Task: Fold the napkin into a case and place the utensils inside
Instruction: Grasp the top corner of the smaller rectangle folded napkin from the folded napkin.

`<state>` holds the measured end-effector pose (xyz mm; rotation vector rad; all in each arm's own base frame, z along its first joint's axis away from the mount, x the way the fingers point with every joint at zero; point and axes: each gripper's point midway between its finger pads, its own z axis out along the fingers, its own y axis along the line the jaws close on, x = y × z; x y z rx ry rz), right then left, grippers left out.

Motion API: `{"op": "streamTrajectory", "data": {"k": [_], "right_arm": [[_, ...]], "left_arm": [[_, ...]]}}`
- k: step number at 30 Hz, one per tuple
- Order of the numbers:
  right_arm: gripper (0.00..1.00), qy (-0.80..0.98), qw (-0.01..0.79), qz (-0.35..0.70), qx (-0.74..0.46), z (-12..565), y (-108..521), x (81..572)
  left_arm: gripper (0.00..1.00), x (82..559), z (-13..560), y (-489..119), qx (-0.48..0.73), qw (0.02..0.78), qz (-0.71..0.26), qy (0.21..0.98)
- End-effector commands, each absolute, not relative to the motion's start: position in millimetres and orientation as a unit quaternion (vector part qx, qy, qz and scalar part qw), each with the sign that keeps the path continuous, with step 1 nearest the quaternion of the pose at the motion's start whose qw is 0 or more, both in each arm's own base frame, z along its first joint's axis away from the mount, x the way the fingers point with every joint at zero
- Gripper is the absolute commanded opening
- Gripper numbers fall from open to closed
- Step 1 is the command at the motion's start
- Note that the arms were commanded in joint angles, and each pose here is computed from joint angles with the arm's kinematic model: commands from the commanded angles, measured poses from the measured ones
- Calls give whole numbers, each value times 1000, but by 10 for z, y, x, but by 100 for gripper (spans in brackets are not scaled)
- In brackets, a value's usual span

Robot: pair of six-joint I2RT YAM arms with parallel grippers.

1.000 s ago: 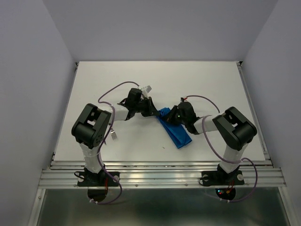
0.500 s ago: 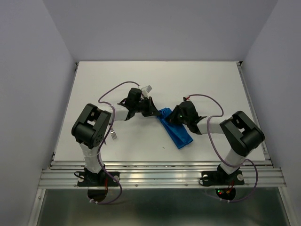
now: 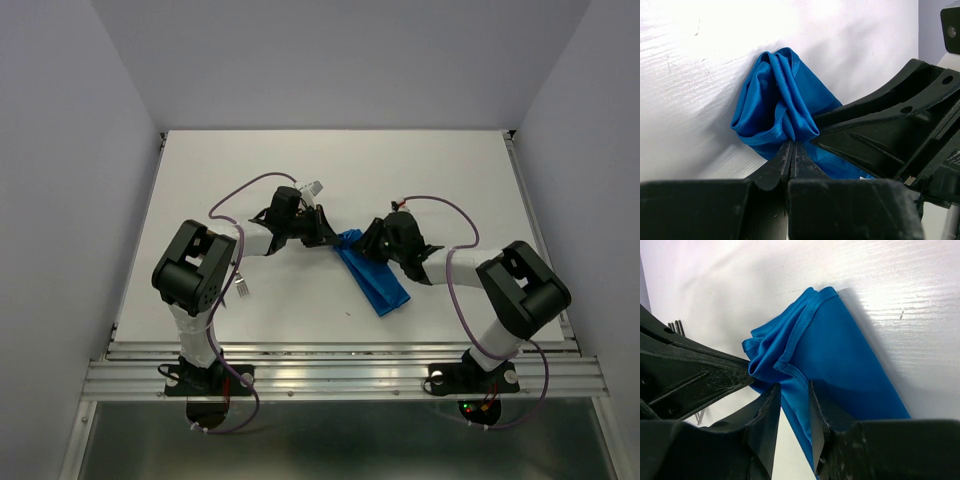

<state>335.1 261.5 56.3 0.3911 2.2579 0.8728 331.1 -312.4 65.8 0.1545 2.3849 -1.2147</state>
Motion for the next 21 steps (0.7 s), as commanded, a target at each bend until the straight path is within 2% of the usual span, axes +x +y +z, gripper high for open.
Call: {"op": "streamTrajectory", "data": {"k": [1, 3, 21], "right_arm": [[35, 850, 371, 345, 146, 829, 2660, 3507], [39, 847, 375, 347, 147, 865, 2677, 3544], [43, 843, 376, 360, 135, 987, 2787, 3636]], "left_arm": [[0, 3350, 901, -3195, 74, 251, -465, 846], [0, 3345, 886, -3194, 74, 249, -465, 847], [0, 3332, 883, -3196, 77, 247, -466, 846]]}}
